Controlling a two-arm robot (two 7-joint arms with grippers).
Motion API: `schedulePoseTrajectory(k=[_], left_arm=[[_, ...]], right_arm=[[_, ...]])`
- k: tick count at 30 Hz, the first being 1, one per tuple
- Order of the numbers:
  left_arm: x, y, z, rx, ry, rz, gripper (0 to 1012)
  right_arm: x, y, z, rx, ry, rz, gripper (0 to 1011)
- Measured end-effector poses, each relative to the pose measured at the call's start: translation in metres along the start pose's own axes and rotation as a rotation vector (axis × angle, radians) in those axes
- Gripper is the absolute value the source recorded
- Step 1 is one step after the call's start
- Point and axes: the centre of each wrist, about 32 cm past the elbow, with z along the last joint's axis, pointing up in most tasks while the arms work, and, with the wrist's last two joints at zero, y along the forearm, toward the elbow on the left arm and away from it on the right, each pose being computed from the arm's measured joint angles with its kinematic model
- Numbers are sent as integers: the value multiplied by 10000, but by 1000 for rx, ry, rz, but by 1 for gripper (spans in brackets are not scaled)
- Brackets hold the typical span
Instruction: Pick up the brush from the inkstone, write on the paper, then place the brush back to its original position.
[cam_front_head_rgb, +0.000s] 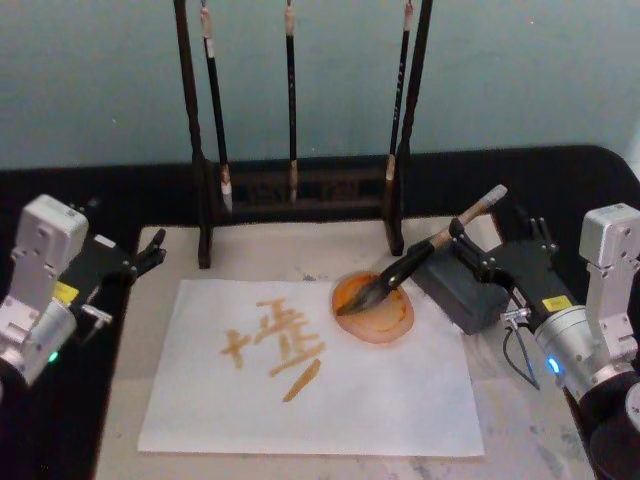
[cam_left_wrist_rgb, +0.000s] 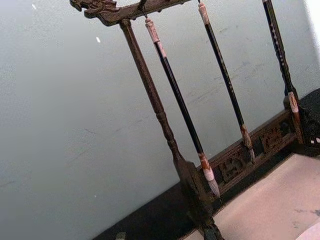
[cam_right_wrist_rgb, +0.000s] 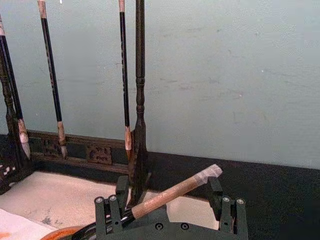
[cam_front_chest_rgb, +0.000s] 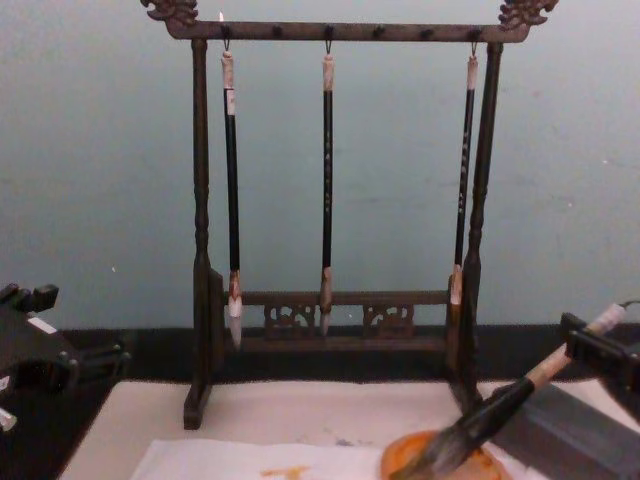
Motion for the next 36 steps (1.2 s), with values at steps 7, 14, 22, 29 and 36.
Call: schedulePoseTrajectory(k=[7, 14, 22, 29, 36], left_arm=[[0, 0, 0, 0, 0, 0, 1010], [0, 0, 0, 0, 0, 0, 1010], [0, 0, 0, 0, 0, 0, 1010], [0, 0, 0, 0, 0, 0, 1010], [0, 0, 0, 0, 0, 0, 1010]], right_arm=[[0, 0, 0, 0, 1, 0, 1000], [0, 0, 0, 0, 1, 0, 1000], [0, 0, 0, 0, 1, 0, 1000], [0, 0, 0, 0, 1, 0, 1000], [0, 0, 0, 0, 1, 0, 1000]])
